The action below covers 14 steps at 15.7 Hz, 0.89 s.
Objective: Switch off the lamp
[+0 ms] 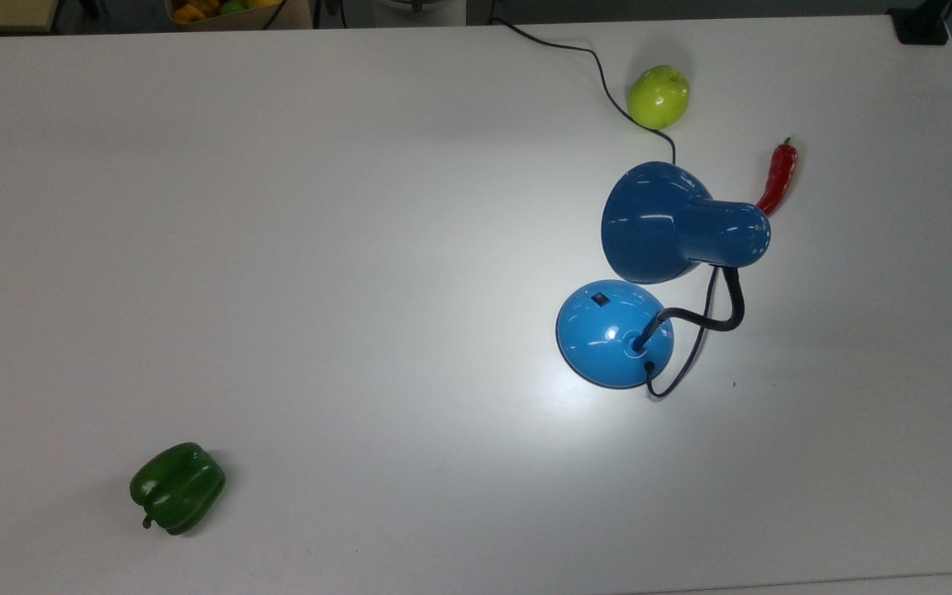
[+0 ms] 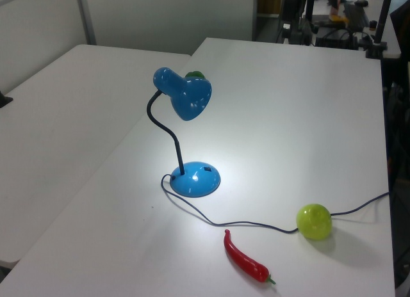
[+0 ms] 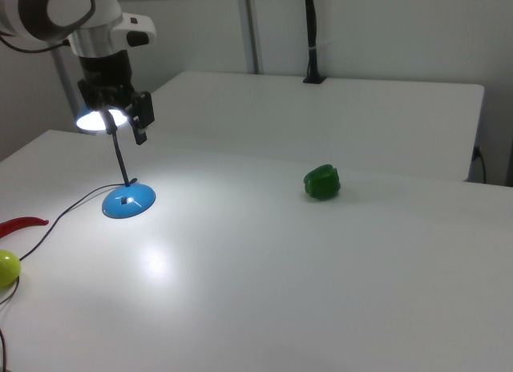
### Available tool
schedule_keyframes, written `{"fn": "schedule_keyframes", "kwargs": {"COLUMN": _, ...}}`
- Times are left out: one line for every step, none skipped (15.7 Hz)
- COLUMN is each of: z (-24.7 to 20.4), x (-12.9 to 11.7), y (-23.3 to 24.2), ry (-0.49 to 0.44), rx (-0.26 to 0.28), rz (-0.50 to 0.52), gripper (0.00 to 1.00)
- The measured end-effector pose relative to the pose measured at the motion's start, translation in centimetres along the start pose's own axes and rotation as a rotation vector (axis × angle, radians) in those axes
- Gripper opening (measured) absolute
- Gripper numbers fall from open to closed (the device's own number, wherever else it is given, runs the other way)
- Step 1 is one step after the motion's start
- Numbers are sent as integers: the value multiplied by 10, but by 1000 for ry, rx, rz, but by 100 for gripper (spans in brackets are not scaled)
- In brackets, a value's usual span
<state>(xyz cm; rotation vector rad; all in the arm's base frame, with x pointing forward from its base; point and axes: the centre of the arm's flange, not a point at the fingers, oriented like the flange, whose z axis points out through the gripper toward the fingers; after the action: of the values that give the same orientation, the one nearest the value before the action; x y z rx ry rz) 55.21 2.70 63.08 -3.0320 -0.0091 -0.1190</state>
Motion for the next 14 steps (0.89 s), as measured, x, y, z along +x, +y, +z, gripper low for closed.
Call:
{"fn": "schedule_keyframes", "kwargs": {"z": 1, "x": 0, "y": 0, "ry": -1, "rx": 0, "rz": 0, "gripper": 65}}
{"fn": "schedule_keyframes", "kwargs": {"z": 1, "x": 0, "y": 0, "ry": -3, "rx": 0, "rz": 0, "gripper": 52}}
{"fn": "schedule_keyframes", "kwargs": {"z": 2, "x": 0, "y": 0, "ry": -4, "rx": 0, "rz": 0, "gripper": 41}}
{"fn": "schedule_keyframes", "kwargs": {"z": 3, "x": 0, "y": 0, "ry": -5, "rx": 0, "rz": 0, "gripper": 30}}
{"fn": "schedule_keyframes", "kwargs": {"z": 4, "x": 0, "y": 0, "ry": -7, "rx": 0, "rz": 0, "gripper": 26}}
{"fn": "schedule_keyframes", "kwargs": {"z": 5, "x": -1, "y": 0, "ry": -9, "rx": 0, "rz": 0, "gripper": 26}}
{"fn": "schedule_keyframes", "kwargs": {"z": 6, "x": -1, "y": 1, "ry": -12, "rx": 0, "rz": 0, "gripper": 19}}
{"fn": "schedule_keyframes", "kwargs": {"z": 7, "x": -1, "y": 1, "ry": -14, "rx": 0, "rz": 0, "gripper": 15}}
{"fn": "schedule_keyframes", "kwargs": {"z": 9, "x": -1, "y": 1, "ry": -18, "rx": -1, "rz": -1, "gripper": 15}}
{"fn": "schedule_keyframes", "kwargs": {"z": 11, "x": -1, "y": 1, "ry": -22, "rx": -1, "rz": -3, "gripper": 7}}
{"fn": "schedule_keyframes", "kwargs": {"z": 13, "x": -1, "y": 1, "ry": -26, "rx": -1, "rz": -3, "gripper": 1}}
{"fn": "schedule_keyframes", "kwargs": {"z": 15, "x": -2, "y": 2, "ry": -31, "rx": -1, "rz": -4, "gripper": 1}}
{"fn": "schedule_keyframes", "kwargs": {"z": 18, "x": -2, "y": 2, "ry": -36, "rx": -1, "rz": -4, "gripper": 1}}
{"fn": "schedule_keyframes", "kwargs": {"z": 20, "x": -2, "y": 2, "ry": -41, "rx": -1, "rz": -5, "gripper": 1}}
